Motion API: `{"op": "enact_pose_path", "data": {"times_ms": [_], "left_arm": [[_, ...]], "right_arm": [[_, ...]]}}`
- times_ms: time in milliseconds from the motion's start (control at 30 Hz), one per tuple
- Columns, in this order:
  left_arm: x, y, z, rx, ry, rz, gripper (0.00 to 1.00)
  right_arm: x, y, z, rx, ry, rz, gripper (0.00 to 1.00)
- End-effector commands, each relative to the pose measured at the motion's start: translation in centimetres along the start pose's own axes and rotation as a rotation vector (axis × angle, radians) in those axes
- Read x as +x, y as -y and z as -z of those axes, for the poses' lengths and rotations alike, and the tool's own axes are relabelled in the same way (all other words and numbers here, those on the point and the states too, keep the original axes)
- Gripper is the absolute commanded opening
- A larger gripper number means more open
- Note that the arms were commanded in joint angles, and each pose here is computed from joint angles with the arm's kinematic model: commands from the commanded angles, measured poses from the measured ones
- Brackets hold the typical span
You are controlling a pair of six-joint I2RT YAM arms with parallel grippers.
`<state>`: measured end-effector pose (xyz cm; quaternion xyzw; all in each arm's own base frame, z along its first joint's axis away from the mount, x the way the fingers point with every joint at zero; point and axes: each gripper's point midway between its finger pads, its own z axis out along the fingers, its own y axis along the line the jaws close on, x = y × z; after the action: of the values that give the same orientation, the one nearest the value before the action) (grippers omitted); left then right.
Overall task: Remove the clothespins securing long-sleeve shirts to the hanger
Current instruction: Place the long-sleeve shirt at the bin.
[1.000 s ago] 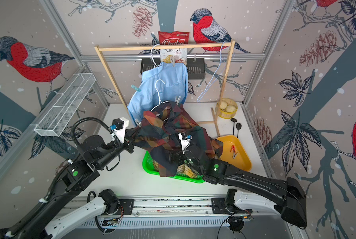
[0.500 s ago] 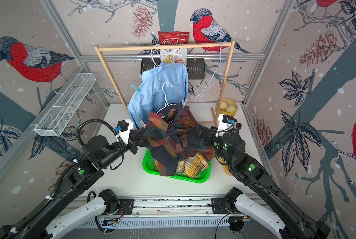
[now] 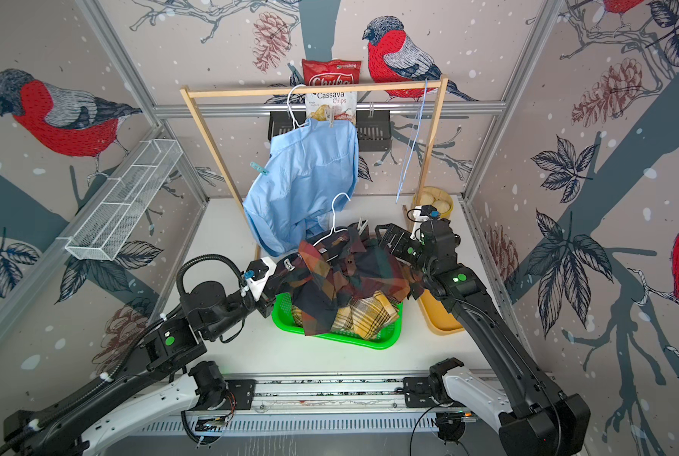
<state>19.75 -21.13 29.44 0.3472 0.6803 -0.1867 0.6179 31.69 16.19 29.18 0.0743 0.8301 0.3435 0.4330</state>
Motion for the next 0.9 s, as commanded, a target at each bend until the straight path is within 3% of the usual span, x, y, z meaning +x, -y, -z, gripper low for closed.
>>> {"op": "enact_pose_path", "data": {"times_ms": [0, 600, 867], "left_arm": [[-0.8, 0.2, 0.3, 0.000, 0.052, -0.035, 0.00], [0.9, 6.0, -0.7, 0.101, -0.008, -0.180, 0.00], [2.4, 7.4, -0.6, 0.128, -0.038, -0.219, 0.00]], "right_arm": [[0.1, -1.2, -0.7, -0.066, -0.030, -0.010, 0.98], [5.1, 3.0, -3.9, 0.051, -0.196, -0.115, 0.84], [5.1, 4.4, -4.5, 0.055, -0.179, -0.183, 0.81]]}}
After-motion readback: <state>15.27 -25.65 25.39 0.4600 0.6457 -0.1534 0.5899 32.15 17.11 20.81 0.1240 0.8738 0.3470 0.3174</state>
